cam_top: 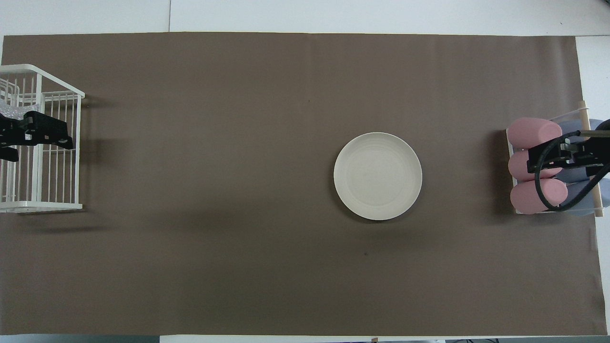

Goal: Wipe plate with sponge

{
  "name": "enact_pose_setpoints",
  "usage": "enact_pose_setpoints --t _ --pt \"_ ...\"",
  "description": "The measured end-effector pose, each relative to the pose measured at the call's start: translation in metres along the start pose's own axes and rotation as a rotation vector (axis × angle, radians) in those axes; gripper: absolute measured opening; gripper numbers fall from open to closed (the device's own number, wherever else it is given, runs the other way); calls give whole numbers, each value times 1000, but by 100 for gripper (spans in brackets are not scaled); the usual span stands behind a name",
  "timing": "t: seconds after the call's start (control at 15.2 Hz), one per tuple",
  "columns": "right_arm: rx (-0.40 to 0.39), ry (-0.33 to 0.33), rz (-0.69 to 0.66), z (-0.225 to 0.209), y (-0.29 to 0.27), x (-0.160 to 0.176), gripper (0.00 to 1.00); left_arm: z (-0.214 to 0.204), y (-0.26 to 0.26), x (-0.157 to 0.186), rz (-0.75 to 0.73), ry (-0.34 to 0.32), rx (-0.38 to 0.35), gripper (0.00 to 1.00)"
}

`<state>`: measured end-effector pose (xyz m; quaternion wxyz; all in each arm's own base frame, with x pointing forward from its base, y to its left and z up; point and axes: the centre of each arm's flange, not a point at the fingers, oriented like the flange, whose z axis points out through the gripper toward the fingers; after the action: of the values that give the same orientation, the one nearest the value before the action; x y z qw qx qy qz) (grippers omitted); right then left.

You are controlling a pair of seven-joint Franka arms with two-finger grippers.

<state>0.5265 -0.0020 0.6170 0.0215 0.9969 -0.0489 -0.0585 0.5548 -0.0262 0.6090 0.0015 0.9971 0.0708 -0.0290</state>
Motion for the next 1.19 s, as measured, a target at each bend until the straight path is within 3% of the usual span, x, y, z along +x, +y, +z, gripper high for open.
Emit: enact_pose_setpoints --t 0.99,1.19 --pt "-2 2 -14 0 -8 -1 100 5 2 1 3 2 0 100" --pt "-1 9 0 -1 -9 0 100 20 1 3 -4 14 90 100"
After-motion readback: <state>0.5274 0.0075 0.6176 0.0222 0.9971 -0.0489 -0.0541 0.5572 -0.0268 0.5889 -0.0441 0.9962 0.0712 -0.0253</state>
